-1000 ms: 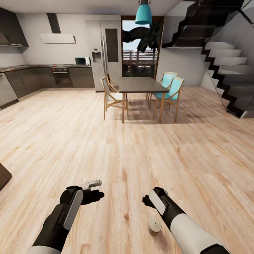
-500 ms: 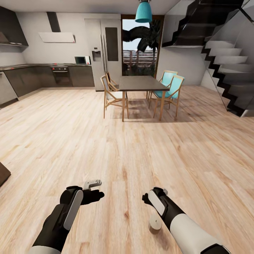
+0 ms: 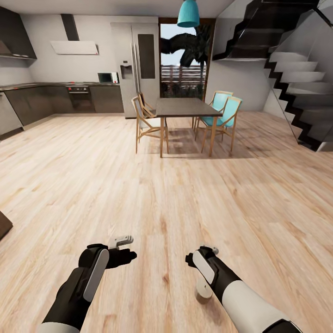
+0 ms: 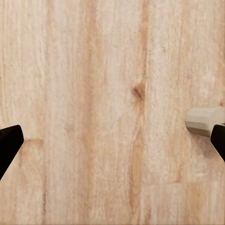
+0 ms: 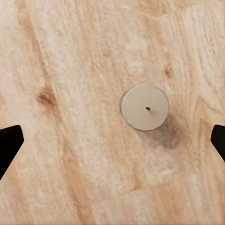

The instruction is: Place each of the two pumpkins and all three candles from the living room inside a cabinet in the living room (use any cabinet), then make sure every cabinet is closed, and position the cauldron so it is next to a table in the living room.

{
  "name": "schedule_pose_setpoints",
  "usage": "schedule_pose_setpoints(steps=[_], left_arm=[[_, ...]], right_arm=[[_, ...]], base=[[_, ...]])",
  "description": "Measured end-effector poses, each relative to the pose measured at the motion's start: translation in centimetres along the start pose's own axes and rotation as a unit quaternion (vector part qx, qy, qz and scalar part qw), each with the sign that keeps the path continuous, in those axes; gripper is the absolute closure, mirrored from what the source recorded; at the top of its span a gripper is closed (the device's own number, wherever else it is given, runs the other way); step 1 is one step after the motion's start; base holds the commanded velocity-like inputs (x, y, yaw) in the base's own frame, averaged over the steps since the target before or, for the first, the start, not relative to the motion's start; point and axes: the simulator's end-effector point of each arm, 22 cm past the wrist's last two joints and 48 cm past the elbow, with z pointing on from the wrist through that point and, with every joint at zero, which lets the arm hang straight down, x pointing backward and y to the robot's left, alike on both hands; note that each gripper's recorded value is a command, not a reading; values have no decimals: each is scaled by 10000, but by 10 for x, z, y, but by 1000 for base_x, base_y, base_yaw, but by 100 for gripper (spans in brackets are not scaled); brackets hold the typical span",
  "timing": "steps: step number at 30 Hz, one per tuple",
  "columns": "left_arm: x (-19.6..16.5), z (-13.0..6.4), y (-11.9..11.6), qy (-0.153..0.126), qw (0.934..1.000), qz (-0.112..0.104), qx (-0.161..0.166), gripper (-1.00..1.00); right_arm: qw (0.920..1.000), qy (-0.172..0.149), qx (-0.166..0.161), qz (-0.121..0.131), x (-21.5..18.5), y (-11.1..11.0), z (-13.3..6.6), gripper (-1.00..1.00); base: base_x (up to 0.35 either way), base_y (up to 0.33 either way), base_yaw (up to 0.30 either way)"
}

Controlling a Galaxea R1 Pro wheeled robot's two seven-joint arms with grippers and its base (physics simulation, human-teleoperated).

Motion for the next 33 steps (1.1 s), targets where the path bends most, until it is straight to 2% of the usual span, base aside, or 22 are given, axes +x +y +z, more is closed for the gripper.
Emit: schedule_pose_setpoints(steps=[13,15,17,20,22,24,29,33], left_arm=[[13,21,13,-46,10000,-61,-27,-100],[9,20,30,-125,9996,-255,-91,-100],[4,18,50,-214,9981,-561,-124,-100],[2,19,63,-302,9962,-808,-93,-100],[-7,12,81,-482,9930,-1074,-47,-100],[-14,7,89,-605,9897,-1293,138,-100],[-30,-5,114,-819,9807,-1651,652,-100],[-51,-36,135,-1005,9614,-2063,1520,-100]], right_arm=[[10000,64,48,3,19,-7,26,-100],[9999,74,82,17,21,-12,31,-100],[9999,94,107,24,24,-16,36,-100],[9998,140,138,19,31,-18,44,-100],[9997,179,186,8,35,-22,49,-100],[9994,240,248,-4,40,-27,55,-100],[9990,307,309,-15,52,-32,67,-100],[9990,320,298,-24,58,-30,75,-100]], base=[[0,0,0],[0,0,0],[0,0,0],[0,0,0],[0,0,0],[0,0,0],[0,0,0],[0,0,0]])
